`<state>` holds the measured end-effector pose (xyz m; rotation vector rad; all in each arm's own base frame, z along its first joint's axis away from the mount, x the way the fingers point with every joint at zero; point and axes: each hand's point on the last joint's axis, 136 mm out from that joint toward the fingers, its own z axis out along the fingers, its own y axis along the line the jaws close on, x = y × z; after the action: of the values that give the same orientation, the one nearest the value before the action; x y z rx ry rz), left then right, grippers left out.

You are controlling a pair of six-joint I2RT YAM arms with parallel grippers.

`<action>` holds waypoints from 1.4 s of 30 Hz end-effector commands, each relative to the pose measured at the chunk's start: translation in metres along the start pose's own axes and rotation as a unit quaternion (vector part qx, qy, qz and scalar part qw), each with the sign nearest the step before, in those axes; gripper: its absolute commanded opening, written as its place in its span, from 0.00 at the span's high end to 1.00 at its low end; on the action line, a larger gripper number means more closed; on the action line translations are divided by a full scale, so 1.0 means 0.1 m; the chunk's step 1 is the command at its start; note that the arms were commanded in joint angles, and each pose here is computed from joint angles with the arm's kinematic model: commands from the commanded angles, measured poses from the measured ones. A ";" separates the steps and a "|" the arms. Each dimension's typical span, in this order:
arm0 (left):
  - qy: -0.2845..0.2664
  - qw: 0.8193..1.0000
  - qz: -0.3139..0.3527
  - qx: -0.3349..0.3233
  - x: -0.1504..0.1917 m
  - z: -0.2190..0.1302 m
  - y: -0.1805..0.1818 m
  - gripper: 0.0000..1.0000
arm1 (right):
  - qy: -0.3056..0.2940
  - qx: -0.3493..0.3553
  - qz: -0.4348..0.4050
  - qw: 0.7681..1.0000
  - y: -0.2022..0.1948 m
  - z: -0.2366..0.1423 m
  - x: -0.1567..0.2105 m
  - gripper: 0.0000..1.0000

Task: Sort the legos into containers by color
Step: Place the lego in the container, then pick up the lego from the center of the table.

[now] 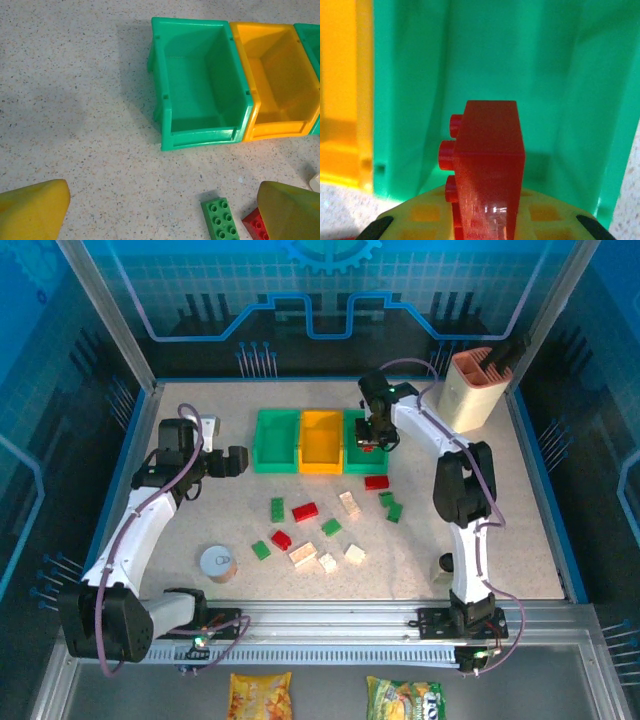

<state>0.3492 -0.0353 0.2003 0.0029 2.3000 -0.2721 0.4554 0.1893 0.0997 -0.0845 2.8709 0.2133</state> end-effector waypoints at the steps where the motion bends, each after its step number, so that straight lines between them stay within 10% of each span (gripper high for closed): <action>1: -0.004 1.000 -0.009 0.009 -0.04 -0.02 -0.02 0.03 | 0.020 0.004 -0.005 1.000 -0.07 0.11 -0.06 0.83; 19: 0.005 1.000 -0.001 0.009 0.00 -0.01 -0.02 0.03 | 0.049 0.020 -0.002 0.999 -0.09 0.70 -0.21 0.69; 42: 0.084 0.996 -0.013 -0.005 0.14 0.06 0.00 0.01 | -0.042 -0.009 -0.011 0.999 0.05 -0.45 -0.19 0.57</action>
<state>0.3482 -0.0340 0.1839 -0.0168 2.4225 -0.2676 0.4714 0.1867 0.1340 -0.1022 2.8107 0.2261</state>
